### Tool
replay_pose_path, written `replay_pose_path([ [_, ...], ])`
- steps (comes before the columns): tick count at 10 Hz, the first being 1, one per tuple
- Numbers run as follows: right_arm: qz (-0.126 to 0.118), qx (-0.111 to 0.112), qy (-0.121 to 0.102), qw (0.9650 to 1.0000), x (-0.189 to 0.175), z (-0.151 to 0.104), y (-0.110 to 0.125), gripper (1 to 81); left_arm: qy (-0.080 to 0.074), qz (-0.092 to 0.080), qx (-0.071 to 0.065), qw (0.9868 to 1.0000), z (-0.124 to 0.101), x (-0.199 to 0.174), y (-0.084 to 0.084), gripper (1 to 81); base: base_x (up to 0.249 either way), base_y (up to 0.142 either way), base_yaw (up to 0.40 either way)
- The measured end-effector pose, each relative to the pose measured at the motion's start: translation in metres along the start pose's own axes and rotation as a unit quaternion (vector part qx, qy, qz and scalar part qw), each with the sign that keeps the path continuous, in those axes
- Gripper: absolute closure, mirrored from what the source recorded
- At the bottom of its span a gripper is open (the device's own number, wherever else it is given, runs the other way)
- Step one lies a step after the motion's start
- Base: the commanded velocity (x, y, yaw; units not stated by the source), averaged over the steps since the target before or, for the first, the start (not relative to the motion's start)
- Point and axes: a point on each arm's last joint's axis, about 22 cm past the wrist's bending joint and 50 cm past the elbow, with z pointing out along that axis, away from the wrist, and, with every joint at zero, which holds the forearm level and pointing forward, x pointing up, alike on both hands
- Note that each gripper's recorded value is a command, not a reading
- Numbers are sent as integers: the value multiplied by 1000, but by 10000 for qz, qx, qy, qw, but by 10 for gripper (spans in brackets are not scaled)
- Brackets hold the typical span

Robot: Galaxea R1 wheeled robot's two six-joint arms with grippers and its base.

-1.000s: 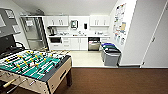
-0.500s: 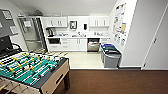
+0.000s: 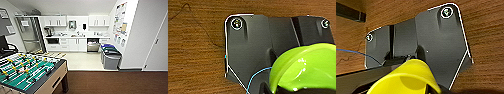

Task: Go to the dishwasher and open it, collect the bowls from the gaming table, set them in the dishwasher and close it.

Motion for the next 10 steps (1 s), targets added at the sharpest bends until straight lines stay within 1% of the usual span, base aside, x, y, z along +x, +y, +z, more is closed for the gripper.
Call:
replay_pose_path([
  [1,7,6,-13,10000,-4,0,-1,811,-32,-9,36,10000,-1,-7,-4,811,170,0,0],
  [2,15,42,-45,10000,-8,2,-7,811,-57,-12,60,10000,-1,-10,-6,811,172,0,0],
  [4,3,46,-2,10000,-2,2,-6,811,-23,-4,50,10000,-1,-5,-5,811,178,0,0],
  [10,8,34,-19,10000,-5,2,-5,811,-31,-6,50,10000,-1,-6,-5,811,190,0,0],
])
